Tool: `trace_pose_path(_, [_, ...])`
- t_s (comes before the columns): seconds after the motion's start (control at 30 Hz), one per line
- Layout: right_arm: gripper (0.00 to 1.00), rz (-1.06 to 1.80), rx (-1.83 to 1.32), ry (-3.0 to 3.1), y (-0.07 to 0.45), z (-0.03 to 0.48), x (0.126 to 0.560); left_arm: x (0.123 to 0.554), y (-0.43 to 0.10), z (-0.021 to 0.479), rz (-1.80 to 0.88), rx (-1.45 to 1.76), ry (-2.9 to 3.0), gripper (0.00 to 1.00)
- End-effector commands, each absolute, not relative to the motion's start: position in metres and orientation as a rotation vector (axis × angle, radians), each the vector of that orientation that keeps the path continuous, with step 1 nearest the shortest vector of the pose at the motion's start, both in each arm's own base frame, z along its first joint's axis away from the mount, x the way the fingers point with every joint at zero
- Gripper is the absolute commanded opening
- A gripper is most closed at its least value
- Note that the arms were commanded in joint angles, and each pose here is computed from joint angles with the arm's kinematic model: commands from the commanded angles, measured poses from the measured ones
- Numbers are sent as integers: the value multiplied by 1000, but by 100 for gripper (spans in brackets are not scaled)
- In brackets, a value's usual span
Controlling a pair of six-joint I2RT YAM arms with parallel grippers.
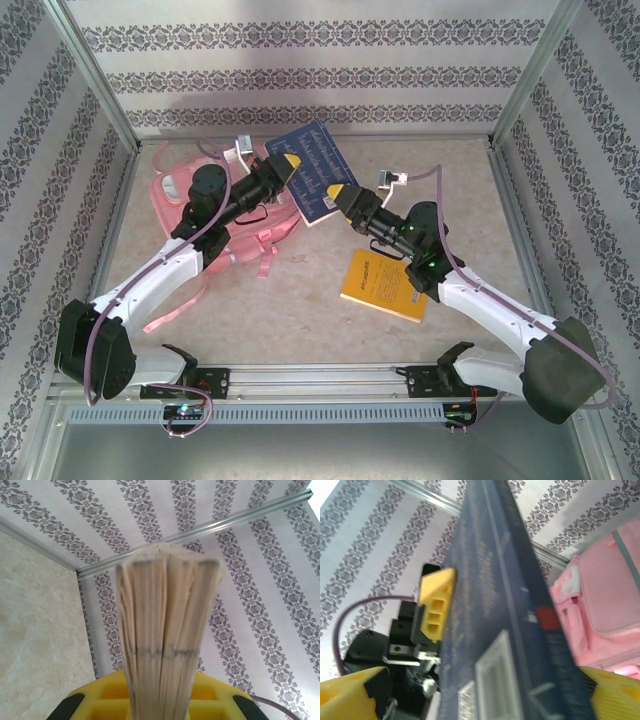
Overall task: Pack the student bag
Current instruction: Pass the book.
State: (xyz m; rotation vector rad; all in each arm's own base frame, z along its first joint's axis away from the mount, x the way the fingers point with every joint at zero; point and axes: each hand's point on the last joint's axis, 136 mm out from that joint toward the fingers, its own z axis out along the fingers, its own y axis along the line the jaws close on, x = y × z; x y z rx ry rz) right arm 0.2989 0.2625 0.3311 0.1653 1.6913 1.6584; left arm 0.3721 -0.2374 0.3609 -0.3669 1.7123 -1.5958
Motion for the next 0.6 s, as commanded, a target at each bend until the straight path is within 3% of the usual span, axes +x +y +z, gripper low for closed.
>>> trace_pose_path(0.0, [86,1695,190,1549,260,359,301,371,-231,377,-1605,-397,1604,0])
trace_pose_path(0.23, [63,1732,259,1588,269,348,311,373,-234,360,-1615,-453,1611,0])
trace_pose_path(0.57, [58,1695,260,1630,280,335,316,375,-234,358,-1594,-470,1616,0])
